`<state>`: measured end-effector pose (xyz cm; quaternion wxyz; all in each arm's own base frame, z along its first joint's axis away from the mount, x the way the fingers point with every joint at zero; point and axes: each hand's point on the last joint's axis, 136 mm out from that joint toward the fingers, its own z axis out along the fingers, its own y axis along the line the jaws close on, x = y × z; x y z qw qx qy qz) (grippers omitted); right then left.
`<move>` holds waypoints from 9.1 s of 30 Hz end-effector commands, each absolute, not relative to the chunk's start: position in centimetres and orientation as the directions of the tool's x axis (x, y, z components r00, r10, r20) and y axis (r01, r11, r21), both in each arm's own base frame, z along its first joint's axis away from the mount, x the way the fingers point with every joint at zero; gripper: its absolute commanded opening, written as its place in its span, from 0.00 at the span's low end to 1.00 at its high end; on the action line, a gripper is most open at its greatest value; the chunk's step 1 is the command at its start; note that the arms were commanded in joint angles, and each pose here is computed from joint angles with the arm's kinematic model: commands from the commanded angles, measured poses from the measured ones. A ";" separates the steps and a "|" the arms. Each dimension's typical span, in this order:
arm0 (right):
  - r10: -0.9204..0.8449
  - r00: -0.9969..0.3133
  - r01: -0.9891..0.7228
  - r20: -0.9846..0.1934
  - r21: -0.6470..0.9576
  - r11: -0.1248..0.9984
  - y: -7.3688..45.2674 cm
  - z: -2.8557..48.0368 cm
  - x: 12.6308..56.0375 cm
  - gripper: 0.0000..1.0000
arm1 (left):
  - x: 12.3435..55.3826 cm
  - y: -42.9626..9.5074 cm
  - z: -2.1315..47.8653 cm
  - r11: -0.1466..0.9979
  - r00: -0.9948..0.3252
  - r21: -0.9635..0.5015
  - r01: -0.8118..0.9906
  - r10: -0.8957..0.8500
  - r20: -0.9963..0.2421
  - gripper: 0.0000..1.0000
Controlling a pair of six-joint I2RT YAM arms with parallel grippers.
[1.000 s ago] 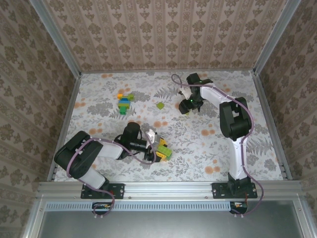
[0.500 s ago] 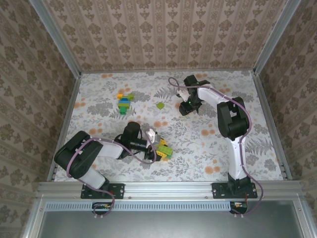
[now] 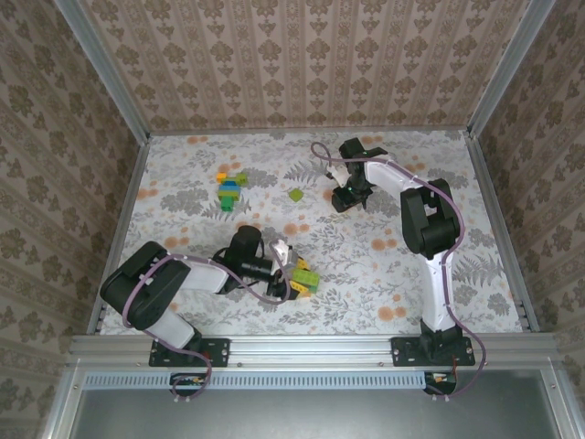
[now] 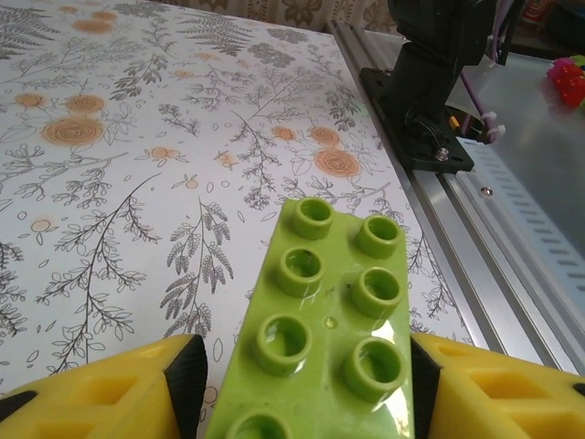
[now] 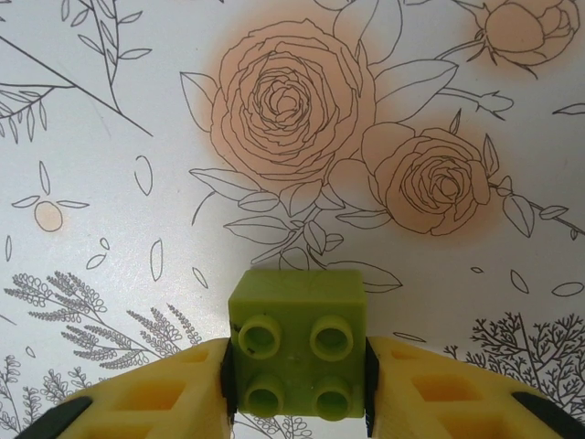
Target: Assemble a carrot with lego
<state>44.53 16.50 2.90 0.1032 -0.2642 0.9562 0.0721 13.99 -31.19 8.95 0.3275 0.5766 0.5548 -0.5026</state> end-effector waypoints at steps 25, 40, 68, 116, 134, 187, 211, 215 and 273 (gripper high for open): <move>-0.403 -0.891 -0.432 -0.210 0.113 0.895 16.7 3.2 44.3 0.30 | 14.1 -31.6 9.3 -0.180 -0.083 -0.145 0.973 0.309 -0.947 0.72; -0.165 -0.961 -0.195 -0.220 0.124 0.973 16.9 8.0 38.2 0.24 | 13.2 -31.4 10.4 -0.201 -0.050 -0.111 0.973 0.285 -0.957 0.67; -0.094 -0.979 -0.126 -0.183 0.174 0.977 21.7 12.3 26.4 0.16 | 12.9 -30.8 9.9 -0.164 -0.041 -0.091 0.982 0.281 -0.959 0.36; -0.030 -0.981 -0.073 -0.194 0.220 0.973 27.5 13.1 21.4 0.14 | 16.4 -30.6 8.1 0.031 -0.039 -0.030 0.999 0.326 -0.944 0.31; -0.055 -0.986 -0.084 -0.157 0.186 0.979 27.0 10.7 20.3 0.14 | 16.5 -30.7 7.9 0.033 -0.043 -0.034 0.999 0.331 -0.943 0.30; -0.182 -0.964 -0.223 -0.195 0.219 0.950 30.5 12.3 19.7 0.64 | 16.8 -30.7 7.8 0.045 -0.048 -0.034 0.998 0.339 -0.939 0.30; -0.103 -0.935 -0.161 -0.339 0.148 0.976 25.3 17.5 21.8 0.65 | 16.7 -30.7 7.8 0.044 -0.052 -0.039 0.998 0.339 -0.940 0.35; -0.097 -0.933 -0.151 -0.346 0.131 0.980 24.4 17.9 22.1 0.65 | 16.8 -30.7 7.9 0.051 -0.052 -0.036 0.998 0.336 -0.941 0.52; -0.084 -0.971 -0.090 -0.225 0.021 0.996 20.6 10.7 22.0 0.64 | 17.3 -28.8 11.4 0.077 -0.053 -0.039 0.996 0.196 -0.979 1.00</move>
